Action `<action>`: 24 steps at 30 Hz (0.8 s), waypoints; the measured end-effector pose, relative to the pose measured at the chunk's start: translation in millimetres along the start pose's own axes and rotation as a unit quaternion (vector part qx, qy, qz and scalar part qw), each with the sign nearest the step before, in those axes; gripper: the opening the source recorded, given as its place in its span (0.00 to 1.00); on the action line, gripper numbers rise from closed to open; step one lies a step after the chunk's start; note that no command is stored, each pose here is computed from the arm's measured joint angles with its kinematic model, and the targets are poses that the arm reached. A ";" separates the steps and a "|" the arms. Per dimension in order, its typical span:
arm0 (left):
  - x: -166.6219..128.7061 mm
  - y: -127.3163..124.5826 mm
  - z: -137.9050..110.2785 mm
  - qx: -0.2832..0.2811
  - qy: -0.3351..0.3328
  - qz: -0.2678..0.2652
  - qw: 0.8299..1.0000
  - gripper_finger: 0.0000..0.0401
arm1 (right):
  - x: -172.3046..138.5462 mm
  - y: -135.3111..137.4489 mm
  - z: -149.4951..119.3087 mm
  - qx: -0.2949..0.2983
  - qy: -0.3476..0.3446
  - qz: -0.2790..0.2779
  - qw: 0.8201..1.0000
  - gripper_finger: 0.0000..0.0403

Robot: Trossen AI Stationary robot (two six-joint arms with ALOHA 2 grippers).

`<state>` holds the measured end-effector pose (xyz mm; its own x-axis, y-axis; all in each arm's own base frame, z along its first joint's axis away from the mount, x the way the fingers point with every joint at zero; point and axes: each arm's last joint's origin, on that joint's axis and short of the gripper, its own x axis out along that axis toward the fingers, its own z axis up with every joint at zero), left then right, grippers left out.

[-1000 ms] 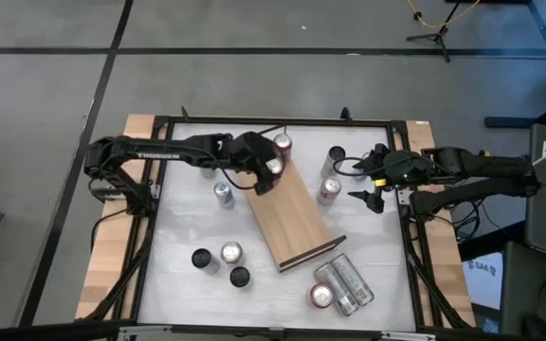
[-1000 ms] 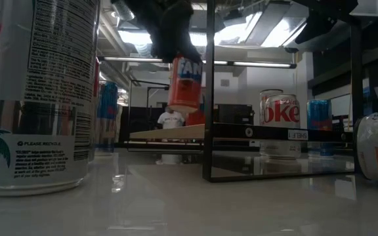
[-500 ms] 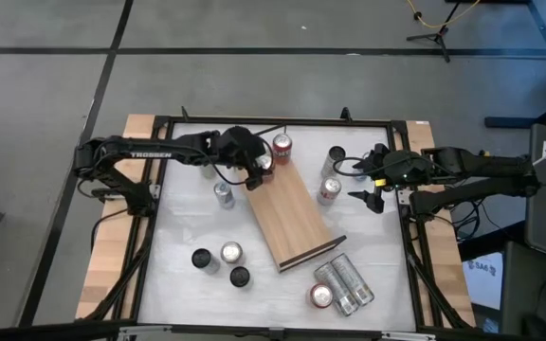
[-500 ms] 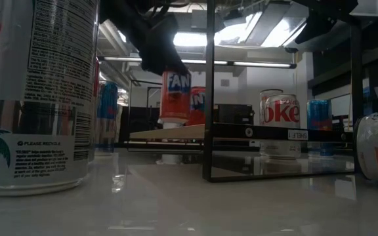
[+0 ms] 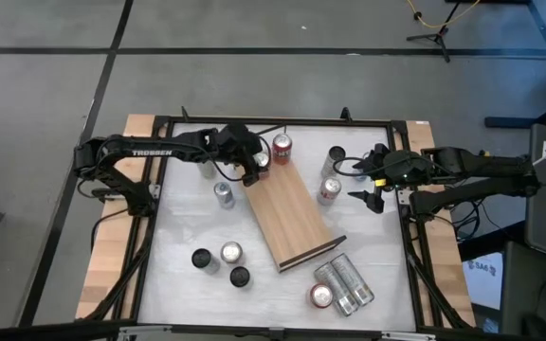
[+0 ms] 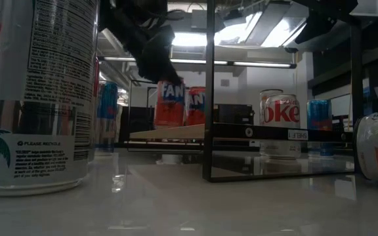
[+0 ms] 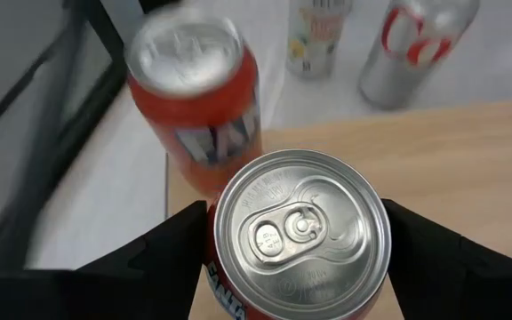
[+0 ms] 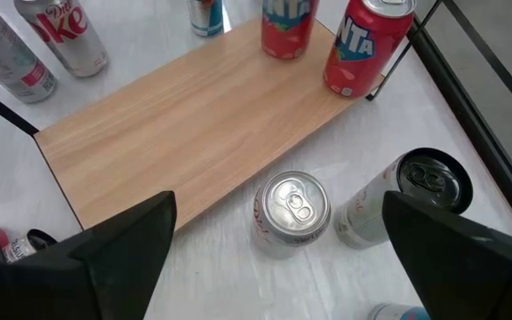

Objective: Place canned beverage on shelf
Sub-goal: Align the left orange soda can with the other orange soda can

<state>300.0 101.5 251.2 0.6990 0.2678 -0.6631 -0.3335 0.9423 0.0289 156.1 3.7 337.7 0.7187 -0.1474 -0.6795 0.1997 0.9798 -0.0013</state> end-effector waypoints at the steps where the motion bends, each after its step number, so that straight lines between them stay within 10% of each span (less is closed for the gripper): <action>1: 1.9 -0.2 -3.1 -0.003 0.000 0.000 1.000 0.69 | 0.0 0.0 0.0 0.000 0.000 0.000 1.000 0.97; 24: 7.5 0.2 -10.4 -0.019 -0.019 0.029 0.999 0.79 | 0.0 0.0 0.0 0.000 0.000 0.000 1.000 0.97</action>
<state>298.6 101.6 238.4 0.7013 0.3295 -0.6322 -0.3969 0.9171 0.0377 156.1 3.7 337.7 0.7187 -0.1476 -0.6795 0.1999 0.9798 -0.0013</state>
